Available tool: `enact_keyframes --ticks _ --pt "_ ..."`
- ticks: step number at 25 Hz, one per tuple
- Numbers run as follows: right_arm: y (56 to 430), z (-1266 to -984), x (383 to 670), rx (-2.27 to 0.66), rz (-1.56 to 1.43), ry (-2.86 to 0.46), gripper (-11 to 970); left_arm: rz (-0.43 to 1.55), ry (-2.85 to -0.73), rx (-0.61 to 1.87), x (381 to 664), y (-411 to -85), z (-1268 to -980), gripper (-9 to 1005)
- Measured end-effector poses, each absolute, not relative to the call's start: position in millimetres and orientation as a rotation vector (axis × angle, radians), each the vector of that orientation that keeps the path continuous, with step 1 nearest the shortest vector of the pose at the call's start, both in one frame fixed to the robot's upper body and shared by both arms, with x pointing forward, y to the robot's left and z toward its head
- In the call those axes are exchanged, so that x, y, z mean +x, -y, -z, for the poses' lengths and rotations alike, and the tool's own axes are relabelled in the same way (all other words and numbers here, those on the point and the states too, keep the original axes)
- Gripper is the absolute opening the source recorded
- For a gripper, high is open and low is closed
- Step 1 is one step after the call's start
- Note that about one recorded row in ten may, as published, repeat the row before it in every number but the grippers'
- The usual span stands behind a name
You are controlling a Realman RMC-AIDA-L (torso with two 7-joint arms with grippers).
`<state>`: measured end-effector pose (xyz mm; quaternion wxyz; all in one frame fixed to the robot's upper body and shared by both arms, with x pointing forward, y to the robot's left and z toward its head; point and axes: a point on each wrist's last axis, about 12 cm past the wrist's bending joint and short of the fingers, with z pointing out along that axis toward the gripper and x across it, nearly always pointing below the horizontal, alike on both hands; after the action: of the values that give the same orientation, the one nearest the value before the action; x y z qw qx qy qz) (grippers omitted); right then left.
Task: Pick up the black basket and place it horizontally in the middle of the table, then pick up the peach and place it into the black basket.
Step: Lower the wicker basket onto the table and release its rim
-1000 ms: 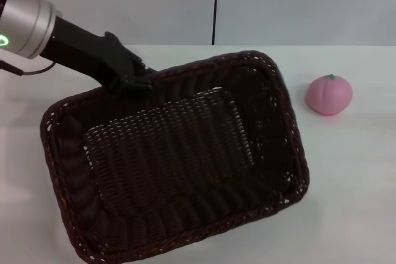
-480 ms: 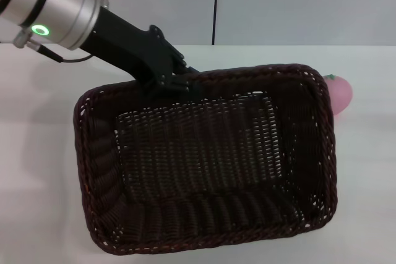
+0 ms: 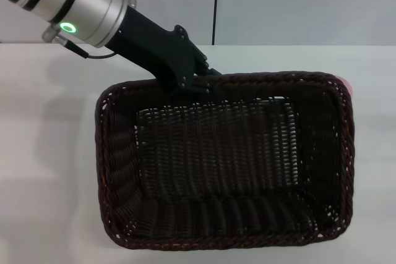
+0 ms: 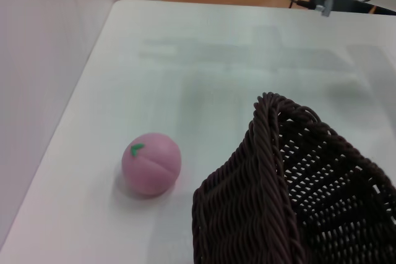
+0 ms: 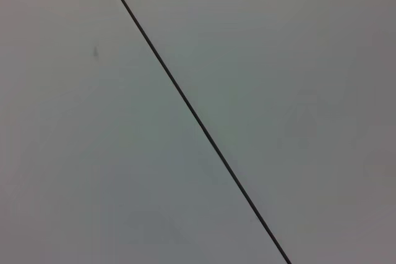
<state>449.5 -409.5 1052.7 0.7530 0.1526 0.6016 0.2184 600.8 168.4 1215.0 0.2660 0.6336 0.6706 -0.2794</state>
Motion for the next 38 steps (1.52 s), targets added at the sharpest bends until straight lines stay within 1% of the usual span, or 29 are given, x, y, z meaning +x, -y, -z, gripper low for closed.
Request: enact_keyframes --ticks 6,13,23,28,32,38 --pt "409 -1051 447 0.338 -0.476 -1.315 547 0.729 -1.775 1.762 602 -157 -1210 196" --pt "409 -1051 447 0.338 -0.475 -1.316 544 0.71 -1.768 1.772 603 -151 -1205 196" --pt "406 -1051 451 0.341 -0.489 -1.312 541 0.734 -1.775 1.763 605 -148 -1200 195" --pt "406 -1051 453 0.343 -0.489 -1.316 539 0.695 -1.805 1.693 611 -148 -1199 193" --pt "404 -1050 454 0.35 -0.494 -1.317 537 0.679 -1.813 1.654 614 -150 -1198 216" --pt "404 -1050 454 0.353 -0.496 -1.318 535 0.683 -1.794 1.65 615 -149 -1199 366"
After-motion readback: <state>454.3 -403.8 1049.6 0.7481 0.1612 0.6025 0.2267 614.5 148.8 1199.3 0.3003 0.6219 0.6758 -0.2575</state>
